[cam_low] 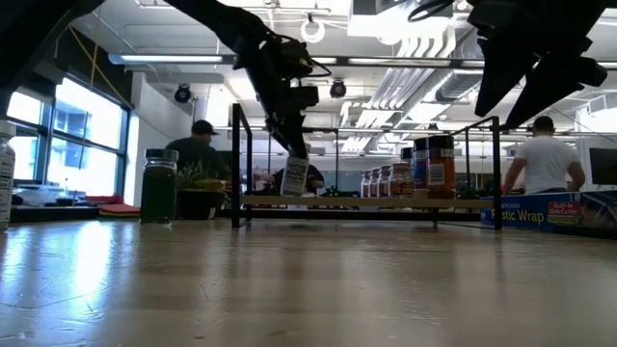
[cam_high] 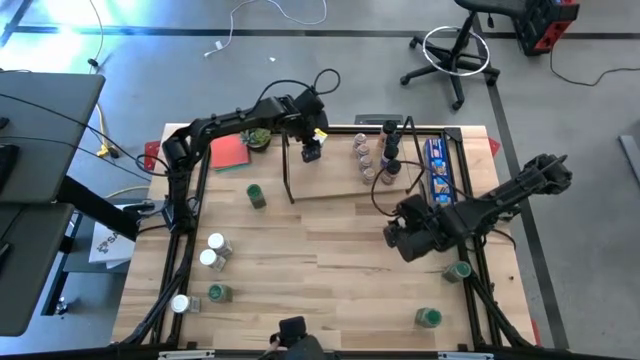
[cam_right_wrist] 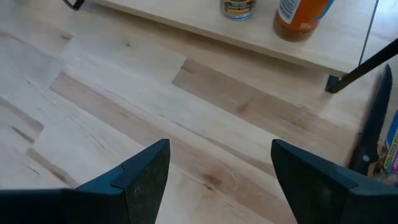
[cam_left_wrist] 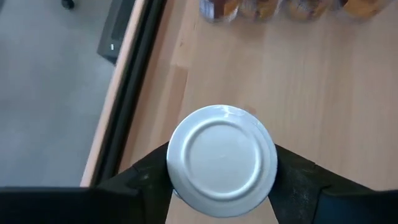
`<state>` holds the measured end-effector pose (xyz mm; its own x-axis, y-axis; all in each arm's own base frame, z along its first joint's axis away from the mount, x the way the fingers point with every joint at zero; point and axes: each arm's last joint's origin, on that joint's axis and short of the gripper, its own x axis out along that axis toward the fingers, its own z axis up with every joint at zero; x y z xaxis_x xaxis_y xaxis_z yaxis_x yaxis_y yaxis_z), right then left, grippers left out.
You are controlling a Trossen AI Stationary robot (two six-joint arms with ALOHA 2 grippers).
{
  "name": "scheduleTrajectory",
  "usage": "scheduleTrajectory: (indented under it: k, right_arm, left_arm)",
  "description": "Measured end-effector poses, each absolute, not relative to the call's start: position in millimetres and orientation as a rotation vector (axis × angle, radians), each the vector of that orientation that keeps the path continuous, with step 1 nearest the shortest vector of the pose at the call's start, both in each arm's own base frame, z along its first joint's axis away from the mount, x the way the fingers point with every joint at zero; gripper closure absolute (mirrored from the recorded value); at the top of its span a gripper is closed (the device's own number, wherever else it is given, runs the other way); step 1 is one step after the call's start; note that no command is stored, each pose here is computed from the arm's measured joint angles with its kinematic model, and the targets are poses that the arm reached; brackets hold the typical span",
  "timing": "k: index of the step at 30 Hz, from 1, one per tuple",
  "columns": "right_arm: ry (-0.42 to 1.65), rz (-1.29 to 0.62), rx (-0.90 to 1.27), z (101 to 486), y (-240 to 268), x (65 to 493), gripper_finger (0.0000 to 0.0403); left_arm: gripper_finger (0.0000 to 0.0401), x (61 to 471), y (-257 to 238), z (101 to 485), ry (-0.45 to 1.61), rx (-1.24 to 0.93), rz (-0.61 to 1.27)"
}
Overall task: Shelf spices
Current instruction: Put the white seasoning bottle on the shelf
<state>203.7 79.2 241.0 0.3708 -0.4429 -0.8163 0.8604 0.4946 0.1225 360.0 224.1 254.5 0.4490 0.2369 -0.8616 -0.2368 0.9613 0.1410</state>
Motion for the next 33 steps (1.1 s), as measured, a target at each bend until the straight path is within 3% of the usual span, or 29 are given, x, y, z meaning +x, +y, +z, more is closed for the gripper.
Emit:
scheduleTrajectory:
  k: [11, 33]
  right_arm:
    - [0.799, -0.903, 0.609, 241, 76, 207, 0.0128]
    - [0.801, -0.900, 0.609, 241, 76, 207, 0.0128]
  left_arm:
    - [0.0188, 353, 229, 250, 1.095, -0.017, 0.294]
    - [0.0110, 342, 236, 260, 1.150, -0.007, 0.275]
